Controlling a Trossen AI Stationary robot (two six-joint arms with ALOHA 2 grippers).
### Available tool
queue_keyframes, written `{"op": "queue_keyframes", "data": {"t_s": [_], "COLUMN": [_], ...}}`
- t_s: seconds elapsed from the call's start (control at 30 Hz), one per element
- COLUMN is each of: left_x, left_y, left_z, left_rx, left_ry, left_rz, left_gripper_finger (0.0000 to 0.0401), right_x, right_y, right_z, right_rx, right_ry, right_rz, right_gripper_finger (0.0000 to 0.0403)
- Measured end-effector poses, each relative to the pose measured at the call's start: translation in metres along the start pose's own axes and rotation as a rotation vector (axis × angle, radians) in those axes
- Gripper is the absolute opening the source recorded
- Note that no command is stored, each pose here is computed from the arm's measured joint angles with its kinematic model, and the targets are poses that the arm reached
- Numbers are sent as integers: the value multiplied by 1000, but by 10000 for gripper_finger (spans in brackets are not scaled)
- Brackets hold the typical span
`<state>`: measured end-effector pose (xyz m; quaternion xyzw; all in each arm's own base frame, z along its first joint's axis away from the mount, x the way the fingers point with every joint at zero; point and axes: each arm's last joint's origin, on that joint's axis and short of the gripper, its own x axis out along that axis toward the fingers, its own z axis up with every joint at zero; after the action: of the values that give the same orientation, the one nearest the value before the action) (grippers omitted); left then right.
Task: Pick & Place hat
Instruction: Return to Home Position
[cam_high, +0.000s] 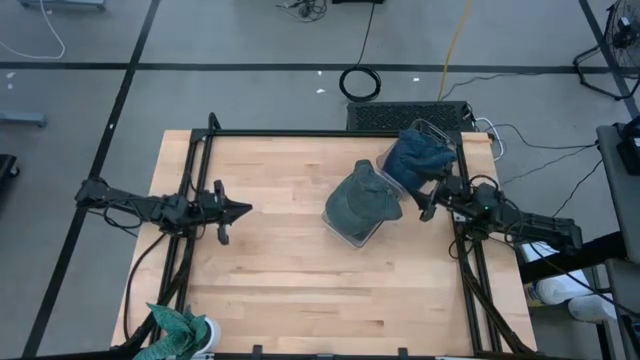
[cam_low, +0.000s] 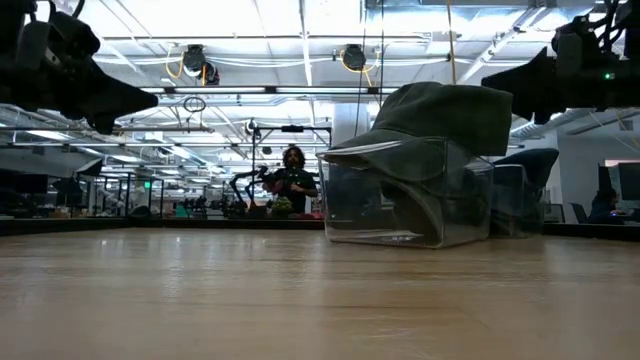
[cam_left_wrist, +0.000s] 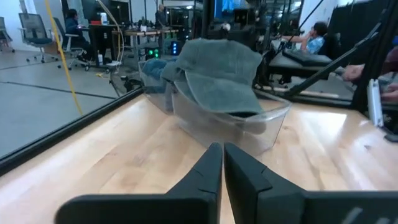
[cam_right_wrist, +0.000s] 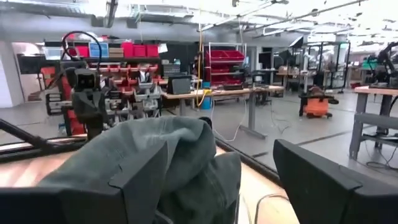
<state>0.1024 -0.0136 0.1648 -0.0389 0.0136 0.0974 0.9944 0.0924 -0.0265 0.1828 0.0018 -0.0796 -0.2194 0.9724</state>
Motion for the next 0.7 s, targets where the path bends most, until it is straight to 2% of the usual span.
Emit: {"op": "queue_keyframes", "data": {"t_s": [0.57, 0.7], "left_x": [-1, -1], "left_y": [0, 0], "left_z": [1, 1], "left_rx": [49, 123], "left_ry": [-4, -7], "left_rz": [-6, -5], "left_gripper_finger": [21, 21], "right_x": [0, 0], "right_y": [0, 0], "right_z": [-6, -6], "right_rx": [-30, -29], "right_ry": [57, 58], "right_rz": [1, 1], "right_gripper_finger": [283, 282]}}
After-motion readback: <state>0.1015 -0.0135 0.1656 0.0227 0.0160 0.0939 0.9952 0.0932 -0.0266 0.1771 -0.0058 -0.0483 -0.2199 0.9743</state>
